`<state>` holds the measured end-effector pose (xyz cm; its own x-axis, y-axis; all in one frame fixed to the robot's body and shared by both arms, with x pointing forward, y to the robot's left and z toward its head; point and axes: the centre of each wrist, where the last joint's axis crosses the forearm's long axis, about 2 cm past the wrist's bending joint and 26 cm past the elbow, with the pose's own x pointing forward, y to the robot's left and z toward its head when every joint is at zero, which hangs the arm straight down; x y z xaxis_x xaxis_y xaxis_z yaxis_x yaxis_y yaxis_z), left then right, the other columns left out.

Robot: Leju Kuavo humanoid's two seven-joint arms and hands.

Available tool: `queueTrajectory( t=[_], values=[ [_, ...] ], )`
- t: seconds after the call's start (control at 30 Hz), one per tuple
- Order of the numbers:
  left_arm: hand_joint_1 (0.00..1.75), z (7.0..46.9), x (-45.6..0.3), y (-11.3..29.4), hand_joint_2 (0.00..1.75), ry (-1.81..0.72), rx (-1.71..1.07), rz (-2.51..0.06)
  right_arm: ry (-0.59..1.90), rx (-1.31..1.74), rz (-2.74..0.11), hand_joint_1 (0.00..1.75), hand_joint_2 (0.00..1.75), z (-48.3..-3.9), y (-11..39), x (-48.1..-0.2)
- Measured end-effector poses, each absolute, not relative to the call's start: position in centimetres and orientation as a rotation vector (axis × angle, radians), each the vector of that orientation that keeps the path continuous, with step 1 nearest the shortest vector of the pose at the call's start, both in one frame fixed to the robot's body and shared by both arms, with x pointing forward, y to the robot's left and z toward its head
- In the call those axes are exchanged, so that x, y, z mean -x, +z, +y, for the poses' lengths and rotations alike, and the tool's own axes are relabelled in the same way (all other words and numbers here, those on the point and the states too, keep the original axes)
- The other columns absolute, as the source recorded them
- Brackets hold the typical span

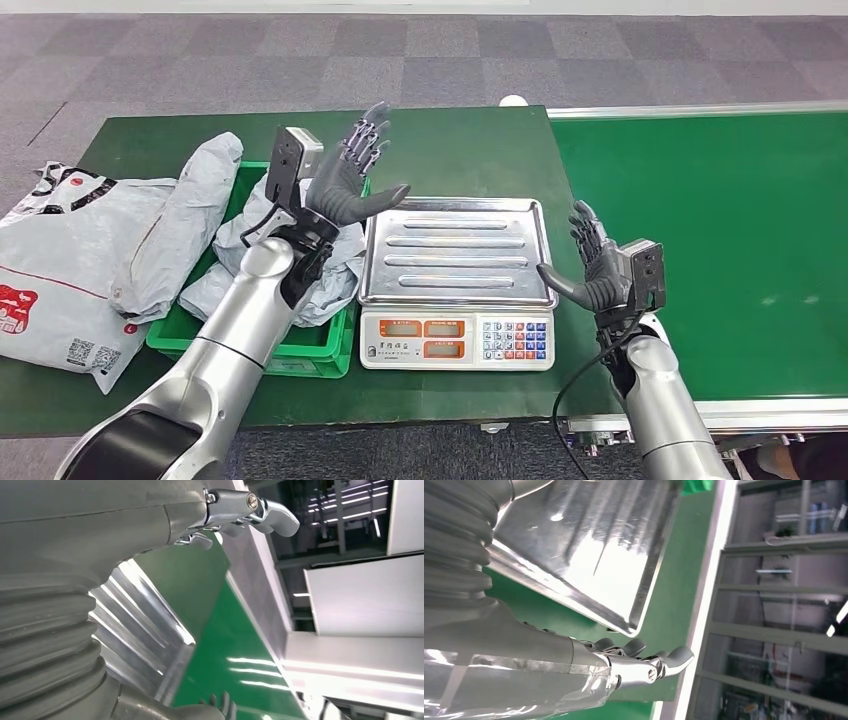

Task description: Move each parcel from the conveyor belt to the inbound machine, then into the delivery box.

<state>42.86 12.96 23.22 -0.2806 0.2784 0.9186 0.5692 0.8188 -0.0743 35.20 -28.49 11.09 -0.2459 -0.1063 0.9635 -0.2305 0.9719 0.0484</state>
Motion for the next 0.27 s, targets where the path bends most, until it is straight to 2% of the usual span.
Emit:
queueTrajectory(
  t=[0.27],
  values=[
    [0.0, 8.1, -41.7, 22.3, 1.75, -0.188, 0.654, -1.808, 0.037, -0.249, -1.854, 0.0, 1.75, -26.9, 11.9, -35.5]
  ],
)
